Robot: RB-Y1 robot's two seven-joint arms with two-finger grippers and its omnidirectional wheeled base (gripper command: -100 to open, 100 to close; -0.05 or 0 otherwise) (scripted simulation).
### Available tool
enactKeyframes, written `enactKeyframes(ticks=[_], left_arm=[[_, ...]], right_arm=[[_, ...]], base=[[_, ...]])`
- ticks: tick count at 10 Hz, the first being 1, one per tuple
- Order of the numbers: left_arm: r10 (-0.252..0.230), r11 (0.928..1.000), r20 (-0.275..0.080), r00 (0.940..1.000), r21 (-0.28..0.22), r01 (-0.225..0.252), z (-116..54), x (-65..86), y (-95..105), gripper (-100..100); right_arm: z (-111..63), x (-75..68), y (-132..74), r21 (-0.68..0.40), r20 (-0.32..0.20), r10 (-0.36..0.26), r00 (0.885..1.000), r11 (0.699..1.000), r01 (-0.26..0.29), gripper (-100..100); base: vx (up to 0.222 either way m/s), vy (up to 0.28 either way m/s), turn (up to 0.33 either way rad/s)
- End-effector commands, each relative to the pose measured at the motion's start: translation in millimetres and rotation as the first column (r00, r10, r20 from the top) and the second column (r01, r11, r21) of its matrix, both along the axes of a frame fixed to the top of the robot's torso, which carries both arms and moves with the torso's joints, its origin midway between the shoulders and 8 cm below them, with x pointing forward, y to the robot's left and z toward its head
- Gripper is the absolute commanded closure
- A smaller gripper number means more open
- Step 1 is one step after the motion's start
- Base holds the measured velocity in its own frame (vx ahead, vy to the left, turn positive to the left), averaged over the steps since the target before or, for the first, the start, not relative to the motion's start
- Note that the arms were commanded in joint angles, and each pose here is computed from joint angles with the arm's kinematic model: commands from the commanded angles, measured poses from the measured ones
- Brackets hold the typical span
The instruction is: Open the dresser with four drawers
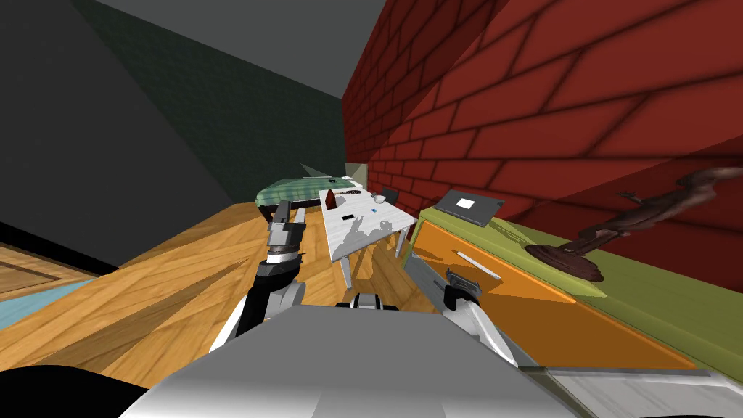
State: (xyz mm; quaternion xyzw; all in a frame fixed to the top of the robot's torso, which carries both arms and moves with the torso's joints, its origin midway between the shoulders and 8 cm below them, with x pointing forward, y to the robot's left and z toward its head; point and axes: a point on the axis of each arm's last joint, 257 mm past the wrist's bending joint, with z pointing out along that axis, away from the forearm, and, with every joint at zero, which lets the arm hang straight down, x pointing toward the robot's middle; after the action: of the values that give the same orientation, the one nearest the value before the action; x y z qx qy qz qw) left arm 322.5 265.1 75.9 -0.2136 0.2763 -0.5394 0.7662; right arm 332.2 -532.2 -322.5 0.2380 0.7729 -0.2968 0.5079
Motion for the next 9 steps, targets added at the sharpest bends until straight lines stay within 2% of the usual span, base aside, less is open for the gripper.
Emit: enactKeyframes(ticks=[1, 2, 3, 4, 5, 6, 7, 8, 9], left_arm=[[0.000, 1.0000, 0.000, 1.0000, 0.000, 0.000, 0.0, 0.0, 0.0, 0], [0.000, 1.0000, 0.000, 1.0000, 0.000, 0.000, 0.0, 0.0, 0.0, 0], [0.000, 1.0000, 0.000, 1.0000, 0.000, 0.000, 0.0, 0.0, 0.1, 0], [0.000, 1.0000, 0.000, 1.0000, 0.000, 0.000, 0.0, 0.0, 0.0, 0], [0.000, 1.0000, 0.000, 1.0000, 0.000, 0.000, -0.1, 0.0, 0.1, 0], [0.000, 1.0000, 0.000, 1.0000, 0.000, 0.000, 0.0, 0.0, 0.0, 0], [0.000, 1.0000, 0.000, 1.0000, 0.000, 0.000, 0.0, 0.0, 0.1, 0], [0.000, 1.0000, 0.000, 1.0000, 0.000, 0.000, 0.0, 0.0, 0.0, 0], [0.000, 1.0000, 0.000, 1.0000, 0.000, 0.000, -0.1, 0.0, 0.1, 0]], right_arm=[[-13.1, -27.9, -26.7, -0.098, -0.116, -0.080, 0.990, 0.993, 0.069, -100], [-13.1, -31.6, -29.3, -0.103, -0.122, -0.096, 0.988, 0.991, 0.084, -100], [-21.3, -48.4, -42.3, -0.152, -0.184, -0.140, 0.973, 0.982, 0.113, -100], [-19.7, -51.2, -44.6, -0.164, -0.189, -0.153, 0.970, 0.979, 0.122, -100], [-24.9, -69.6, -57.4, -0.211, -0.243, -0.207, 0.948, 0.965, 0.156, -100], [-23.5, -70.6, -58.8, -0.230, -0.250, -0.209, 0.945, 0.961, 0.151, -100], [-29.6, -90.4, -70.6, -0.274, -0.303, -0.263, 0.916, 0.945, 0.180, -100], [-26.6, -89.7, -71.3, -0.290, -0.304, -0.264, 0.915, 0.941, 0.175, -100], [-30.9, -108.9, -81.9, -0.335, -0.351, -0.315, 0.882, 0.922, 0.196, -100]], base=[[0.002, -0.025, 0.304], [0.001, -0.024, 0.164], [-0.001, -0.022, 0.338], [0.003, -0.026, 0.142], [0.005, -0.027, 0.221], [0.005, -0.024, 0.183], [0.007, -0.023, 0.280], [0.006, -0.026, 0.144], [0.006, -0.026, 0.295]])
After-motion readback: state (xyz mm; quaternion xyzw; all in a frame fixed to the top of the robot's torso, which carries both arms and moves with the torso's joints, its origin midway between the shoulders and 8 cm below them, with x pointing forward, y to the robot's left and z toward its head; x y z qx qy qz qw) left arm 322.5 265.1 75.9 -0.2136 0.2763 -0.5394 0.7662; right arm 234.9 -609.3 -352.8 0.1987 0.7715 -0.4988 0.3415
